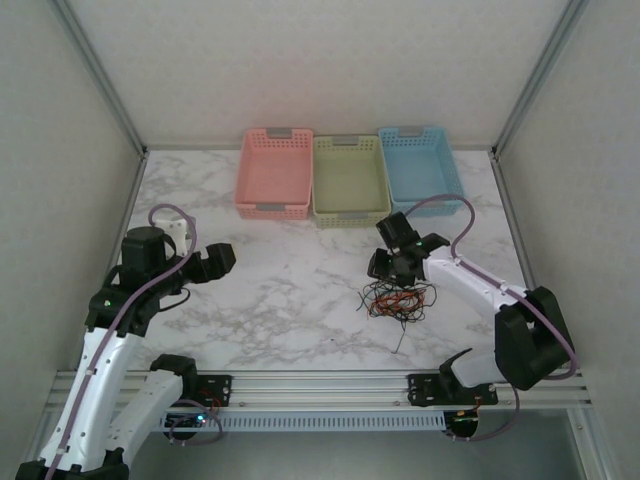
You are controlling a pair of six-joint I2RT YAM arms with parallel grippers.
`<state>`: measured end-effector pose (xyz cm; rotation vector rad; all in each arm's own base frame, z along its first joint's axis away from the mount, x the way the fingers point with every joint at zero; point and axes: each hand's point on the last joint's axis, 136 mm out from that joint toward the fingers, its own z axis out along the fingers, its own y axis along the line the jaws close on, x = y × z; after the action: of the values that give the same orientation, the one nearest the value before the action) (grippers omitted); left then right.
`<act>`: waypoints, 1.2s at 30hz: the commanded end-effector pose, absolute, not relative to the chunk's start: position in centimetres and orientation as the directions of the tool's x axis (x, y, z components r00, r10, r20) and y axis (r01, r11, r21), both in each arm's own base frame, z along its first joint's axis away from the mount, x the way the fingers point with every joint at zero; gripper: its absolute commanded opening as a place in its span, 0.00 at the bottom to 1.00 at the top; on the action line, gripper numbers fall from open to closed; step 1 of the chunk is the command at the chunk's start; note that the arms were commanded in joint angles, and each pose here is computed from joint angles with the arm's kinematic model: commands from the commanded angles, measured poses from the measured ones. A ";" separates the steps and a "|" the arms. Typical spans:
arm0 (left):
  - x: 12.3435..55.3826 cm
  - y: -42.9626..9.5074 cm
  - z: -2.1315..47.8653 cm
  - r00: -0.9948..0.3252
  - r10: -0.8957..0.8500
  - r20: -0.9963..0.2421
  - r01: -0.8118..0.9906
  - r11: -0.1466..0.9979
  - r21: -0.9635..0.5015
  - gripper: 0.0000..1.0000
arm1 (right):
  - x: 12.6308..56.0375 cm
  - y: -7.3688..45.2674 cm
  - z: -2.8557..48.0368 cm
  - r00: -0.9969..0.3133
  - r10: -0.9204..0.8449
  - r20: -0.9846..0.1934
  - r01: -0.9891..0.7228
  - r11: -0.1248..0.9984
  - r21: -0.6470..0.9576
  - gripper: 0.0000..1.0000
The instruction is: Untangle the cables
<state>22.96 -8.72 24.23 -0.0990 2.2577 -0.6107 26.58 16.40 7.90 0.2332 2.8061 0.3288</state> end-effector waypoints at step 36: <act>24.7 -22.5 22.1 -0.776 -0.050 -0.629 0.394 0.740 -0.545 0.85 | 28.5 24.4 30.3 -0.853 0.222 -0.473 -0.189 0.713 0.676 0.00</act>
<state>24.13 -21.56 23.08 0.2488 2.3078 -0.9180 28.94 23.55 30.12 0.0295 2.3662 0.9697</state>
